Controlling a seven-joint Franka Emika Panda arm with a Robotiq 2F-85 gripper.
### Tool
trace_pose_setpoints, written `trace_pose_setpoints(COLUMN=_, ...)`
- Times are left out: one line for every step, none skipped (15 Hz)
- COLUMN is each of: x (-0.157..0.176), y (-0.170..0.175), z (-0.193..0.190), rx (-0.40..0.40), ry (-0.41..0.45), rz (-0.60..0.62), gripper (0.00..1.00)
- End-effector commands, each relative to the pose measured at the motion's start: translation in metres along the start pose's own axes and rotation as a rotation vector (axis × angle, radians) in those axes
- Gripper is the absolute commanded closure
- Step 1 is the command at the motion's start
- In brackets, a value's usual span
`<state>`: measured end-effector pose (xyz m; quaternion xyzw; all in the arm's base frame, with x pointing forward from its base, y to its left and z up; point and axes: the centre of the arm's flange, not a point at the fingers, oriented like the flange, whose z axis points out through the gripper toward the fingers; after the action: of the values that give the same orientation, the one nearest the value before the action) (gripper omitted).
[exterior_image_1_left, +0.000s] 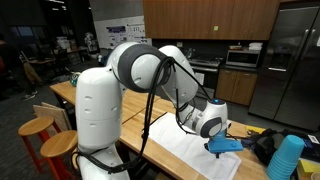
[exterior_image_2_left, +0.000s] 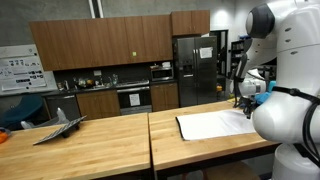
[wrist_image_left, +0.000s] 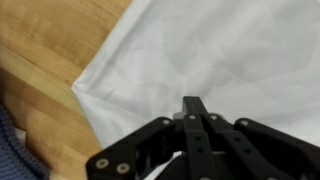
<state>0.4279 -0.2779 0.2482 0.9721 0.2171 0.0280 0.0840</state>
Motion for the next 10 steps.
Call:
trace_pose_setpoints(x=-0.007, y=-0.003, z=-0.006, rx=-0.013, ry=0.000, rz=0.004, gripper=1.00)
trace_pose_setpoints(x=-0.009, y=0.001, z=-0.006, rx=-0.058, ry=-0.001, rz=-0.005, gripper=1.00)
trace_pose_setpoints(x=-0.011, y=0.007, z=-0.008, rx=-0.113, ry=0.006, rz=-0.020, gripper=1.00)
trace_pose_setpoints(x=-0.012, y=0.014, z=-0.010, rx=-0.168, ry=0.017, rz=-0.042, gripper=1.00)
trace_pose_setpoints(x=-0.013, y=0.020, z=-0.014, rx=-0.231, ry=0.025, rz=-0.083, gripper=1.00)
trace_pose_setpoints(x=-0.011, y=0.026, z=-0.018, rx=-0.281, ry=0.024, rz=-0.122, gripper=1.00)
trace_pose_setpoints(x=-0.010, y=0.030, z=-0.022, rx=-0.332, ry=0.026, rz=-0.160, gripper=1.00)
trace_pose_setpoints(x=-0.009, y=0.034, z=-0.024, rx=-0.369, ry=0.043, rz=-0.189, gripper=1.00)
trace_pose_setpoints(x=-0.007, y=0.038, z=-0.027, rx=-0.397, ry=0.055, rz=-0.205, gripper=1.00)
trace_pose_setpoints(x=-0.004, y=0.040, z=-0.029, rx=-0.419, ry=0.072, rz=-0.215, gripper=1.00)
